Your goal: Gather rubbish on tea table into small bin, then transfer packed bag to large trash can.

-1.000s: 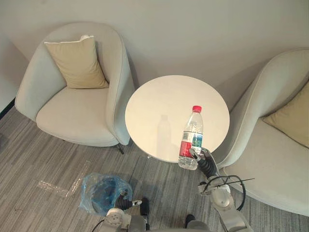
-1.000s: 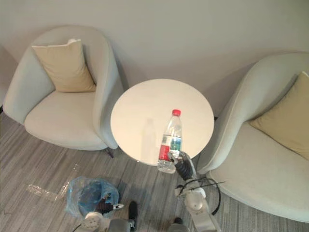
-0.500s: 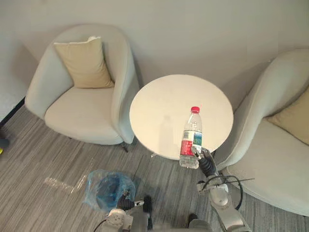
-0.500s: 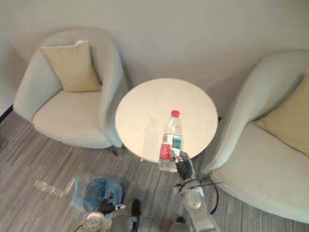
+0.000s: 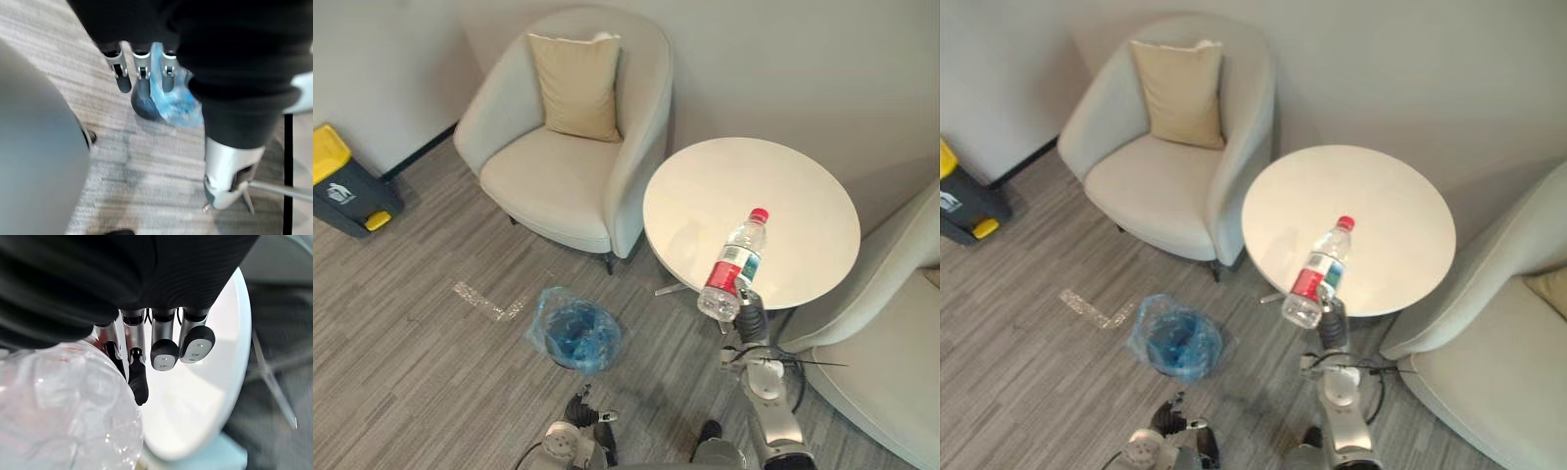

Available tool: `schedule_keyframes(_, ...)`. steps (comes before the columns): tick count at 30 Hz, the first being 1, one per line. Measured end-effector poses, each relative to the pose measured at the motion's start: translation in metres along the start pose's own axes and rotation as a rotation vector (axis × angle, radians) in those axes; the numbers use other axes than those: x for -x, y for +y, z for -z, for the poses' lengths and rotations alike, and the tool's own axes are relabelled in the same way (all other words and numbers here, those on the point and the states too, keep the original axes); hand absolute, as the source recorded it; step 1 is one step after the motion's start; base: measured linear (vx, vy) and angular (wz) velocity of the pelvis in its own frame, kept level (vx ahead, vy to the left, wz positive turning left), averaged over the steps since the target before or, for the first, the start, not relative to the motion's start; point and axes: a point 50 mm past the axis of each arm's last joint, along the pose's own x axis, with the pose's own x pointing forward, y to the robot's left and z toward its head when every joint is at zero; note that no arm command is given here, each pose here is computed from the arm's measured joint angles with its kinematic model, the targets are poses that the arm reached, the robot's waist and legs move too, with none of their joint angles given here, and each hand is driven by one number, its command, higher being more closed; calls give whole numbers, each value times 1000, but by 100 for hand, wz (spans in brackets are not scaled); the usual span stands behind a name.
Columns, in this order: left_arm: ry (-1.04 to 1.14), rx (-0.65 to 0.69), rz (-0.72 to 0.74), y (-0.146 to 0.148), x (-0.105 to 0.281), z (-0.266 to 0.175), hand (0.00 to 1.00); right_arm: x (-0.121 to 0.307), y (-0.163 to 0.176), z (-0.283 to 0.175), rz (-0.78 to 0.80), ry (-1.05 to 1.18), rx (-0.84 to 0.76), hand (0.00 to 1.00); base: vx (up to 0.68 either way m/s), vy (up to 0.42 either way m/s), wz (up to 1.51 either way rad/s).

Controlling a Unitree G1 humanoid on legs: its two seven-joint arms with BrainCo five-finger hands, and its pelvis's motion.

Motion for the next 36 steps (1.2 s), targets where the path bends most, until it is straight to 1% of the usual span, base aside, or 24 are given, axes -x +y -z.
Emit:
schedule_keyframes(2,14,8,-20,7,0,4,0,7,-4,9,12,42,-32,100,-66,-83,124)
schedule_keyframes(3,17,22,-51,16,-1,4,0,9,-3,11,10,56,-67,100,-43,-69,68)
schedule_keyframes(6,35,32,-62,19,0,9,0,8,-1,10,-12,51,-84,100,32,-106,57)
schedule_keyframes(10,29,47,-73,22,0,7,0,10,-6,10,-12,51,-79,100,63,-82,84)
schedule_keyframes(13,5,51,-75,20,-1,1,0,13,-6,-1,-8,3,-111,100,52,13,80)
schedule_keyframes(16,-42,116,-101,20,2,-6,0,15,-3,-16,-17,-61,-135,100,17,69,61)
schedule_keyframes(21,-64,116,-102,21,1,-11,0,12,1,-18,-27,-69,-143,100,-63,31,15)
schedule_keyframes(24,-47,106,-100,22,1,-6,0,9,1,-6,-26,-19,-121,100,-79,-1,-3)
schedule_keyframes(28,-19,74,-83,20,1,0,0,14,-6,21,-15,98,-9,100,-50,-32,-4)
schedule_keyframes(29,-17,71,-82,20,1,1,0,14,-7,23,-15,103,-1,100,-20,-42,-5)
schedule_keyframes(33,-21,53,-92,26,0,-1,0,6,-8,16,-30,70,90,100,2,-18,-6)
schedule_keyframes(35,-63,39,-118,37,-6,-16,0,-17,1,-8,-54,-37,154,100,-18,9,-7)
schedule_keyframes(36,-76,36,-122,39,-7,-21,0,-22,3,-14,-58,-60,158,100,-110,45,-9)
